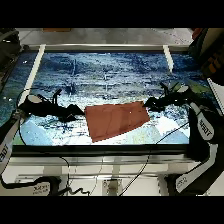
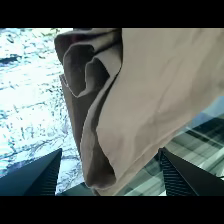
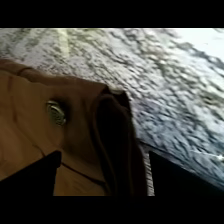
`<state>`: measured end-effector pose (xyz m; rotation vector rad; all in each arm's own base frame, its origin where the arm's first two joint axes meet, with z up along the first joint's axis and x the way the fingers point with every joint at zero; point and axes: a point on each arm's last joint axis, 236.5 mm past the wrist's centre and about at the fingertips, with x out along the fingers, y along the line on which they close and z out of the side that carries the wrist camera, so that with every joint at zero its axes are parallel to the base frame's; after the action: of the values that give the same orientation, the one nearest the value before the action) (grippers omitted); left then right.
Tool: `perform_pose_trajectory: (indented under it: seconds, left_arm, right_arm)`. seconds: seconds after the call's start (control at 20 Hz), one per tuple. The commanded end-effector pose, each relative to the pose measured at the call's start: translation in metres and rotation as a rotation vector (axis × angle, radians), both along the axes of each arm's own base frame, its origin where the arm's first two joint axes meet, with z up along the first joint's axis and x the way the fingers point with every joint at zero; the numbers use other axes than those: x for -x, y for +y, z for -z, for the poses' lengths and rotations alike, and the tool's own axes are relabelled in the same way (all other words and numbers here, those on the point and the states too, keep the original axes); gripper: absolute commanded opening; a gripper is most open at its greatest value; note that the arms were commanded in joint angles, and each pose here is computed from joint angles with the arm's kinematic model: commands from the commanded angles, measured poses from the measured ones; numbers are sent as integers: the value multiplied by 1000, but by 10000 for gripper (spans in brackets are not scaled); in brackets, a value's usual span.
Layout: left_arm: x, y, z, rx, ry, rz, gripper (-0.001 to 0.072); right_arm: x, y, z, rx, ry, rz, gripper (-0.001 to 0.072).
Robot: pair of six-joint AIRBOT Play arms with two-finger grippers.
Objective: Fold the clothes and pants, and hang the long-sleeved shirts on hangers.
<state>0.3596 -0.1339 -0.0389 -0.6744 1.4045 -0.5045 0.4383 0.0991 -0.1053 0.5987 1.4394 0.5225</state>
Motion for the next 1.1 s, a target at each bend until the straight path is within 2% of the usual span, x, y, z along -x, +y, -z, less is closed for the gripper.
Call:
perform_pose_trajectory:
  seconds: [0.0, 0.25, 0.3, 0.35, 0.4, 0.45, 0.5, 0.55, 0.6, 0.7, 0.8, 0.95, 1.05]
  left_arm:
    - [-6, 4, 1, -11, -19, -20, 693]
    - [-13, 7, 2, -30, -75, 1, 691]
    - [-17, 9, 3, -39, -91, -8, 689]
    - [-22, 11, 4, -52, -120, -8, 683]
    - [-28, 14, 4, -70, -161, 0, 541]
    - [-33, 16, 2, -81, -200, 20, 359]
    - [-38, 16, -4, -91, -244, 48, 196]
    - [-46, 18, -13, -101, -292, 68, 68]
    - [-58, 21, -27, -111, -347, 79, 5]
    - [-86, 32, -68, -158, -474, 85, 4]
    - [-108, 57, -118, -315, -629, 133, 4]
    - [-122, 115, -200, -683, -830, 184, 4]
    - [-109, 164, -253, -962, -896, 178, 4]
  right_arm:
    - [8, 16, 21, 12, 20, -58, 619]
    - [44, 41, 12, -52, 105, -204, 603]
    - [52, 47, 10, -62, 111, -242, 545]
    - [54, 54, 10, -62, 88, -281, 420]
    - [51, 59, 12, -51, 53, -302, 209]
    - [45, 64, 14, -37, 29, -295, 16]
    - [38, 67, 14, -34, 3, -277, 22]
    - [29, 72, 7, -56, -20, -251, 22]
    - [20, 76, -4, -85, -44, -229, 21]
    - [-5, 74, -38, -116, -135, -186, 21]
    - [-31, 60, -78, -117, -241, -129, 21]
    - [-67, 13, -136, -76, -373, 43, 21]
    - [-85, -35, -176, -49, -445, 212, 21]
